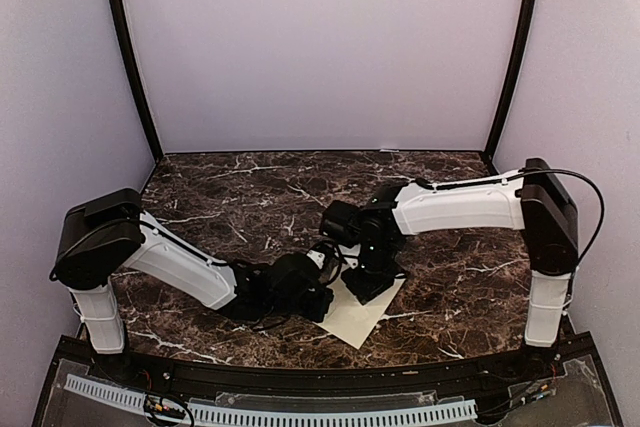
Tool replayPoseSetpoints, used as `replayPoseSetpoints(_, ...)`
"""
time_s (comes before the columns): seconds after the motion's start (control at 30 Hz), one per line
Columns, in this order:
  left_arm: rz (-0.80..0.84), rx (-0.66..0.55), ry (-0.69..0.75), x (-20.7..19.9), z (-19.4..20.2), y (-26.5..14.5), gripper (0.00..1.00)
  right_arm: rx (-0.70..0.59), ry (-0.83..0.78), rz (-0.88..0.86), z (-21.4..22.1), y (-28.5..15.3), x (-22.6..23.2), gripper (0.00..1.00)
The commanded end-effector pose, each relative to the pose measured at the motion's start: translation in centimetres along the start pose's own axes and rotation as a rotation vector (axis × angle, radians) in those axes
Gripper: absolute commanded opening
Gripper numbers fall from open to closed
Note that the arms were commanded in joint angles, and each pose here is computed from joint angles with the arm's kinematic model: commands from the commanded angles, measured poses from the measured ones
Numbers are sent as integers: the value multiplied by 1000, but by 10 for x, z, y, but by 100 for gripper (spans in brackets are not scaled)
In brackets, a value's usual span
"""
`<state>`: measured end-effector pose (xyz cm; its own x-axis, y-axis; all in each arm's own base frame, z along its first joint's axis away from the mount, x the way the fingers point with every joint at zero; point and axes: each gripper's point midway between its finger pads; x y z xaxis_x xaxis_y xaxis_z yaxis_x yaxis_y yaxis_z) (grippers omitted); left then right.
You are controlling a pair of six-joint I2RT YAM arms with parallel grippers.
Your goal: Place the letter into the envelope and seal it
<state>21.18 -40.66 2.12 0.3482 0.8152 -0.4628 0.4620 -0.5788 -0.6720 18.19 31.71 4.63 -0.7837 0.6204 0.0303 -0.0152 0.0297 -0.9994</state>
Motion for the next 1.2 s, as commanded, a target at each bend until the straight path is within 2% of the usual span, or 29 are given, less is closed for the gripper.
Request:
replayPoseSetpoints(0.0,-7,-10,-10,-3,-7,-3,0,-4,-3,-137,7,0,37,0)
replayPoseSetpoints(0.2,-2,-6,-10,-4,-6,-3,0,-64,-6,-261,-3,5,59,0)
replayPoseSetpoints(0.4,5,1,-11,-5,-5,-3,0,-61,14,-261,-6,18,58,0)
replayPoseSetpoints(0.53,6,1,-11,-6,-5,-4,0,-35,41,-223,0,21,43,0)
replayPoseSetpoints(0.77,16,10,-4,-8,-4,-3,0,-51,142,-74,2,25,-13,0)
replayPoseSetpoints(1.17,15,9,11,-10,-3,-4,0,-49,171,12,-2,33,-43,0)
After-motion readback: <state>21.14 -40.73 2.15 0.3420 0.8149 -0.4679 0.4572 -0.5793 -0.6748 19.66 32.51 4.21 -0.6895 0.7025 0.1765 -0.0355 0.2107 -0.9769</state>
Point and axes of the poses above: each gripper's point midway between its finger pads, its own y axis out along the fingers, its own x axis along the line the jaws close on, z = x × y, and after that the axes turned 14 degrees about -y, right-handed
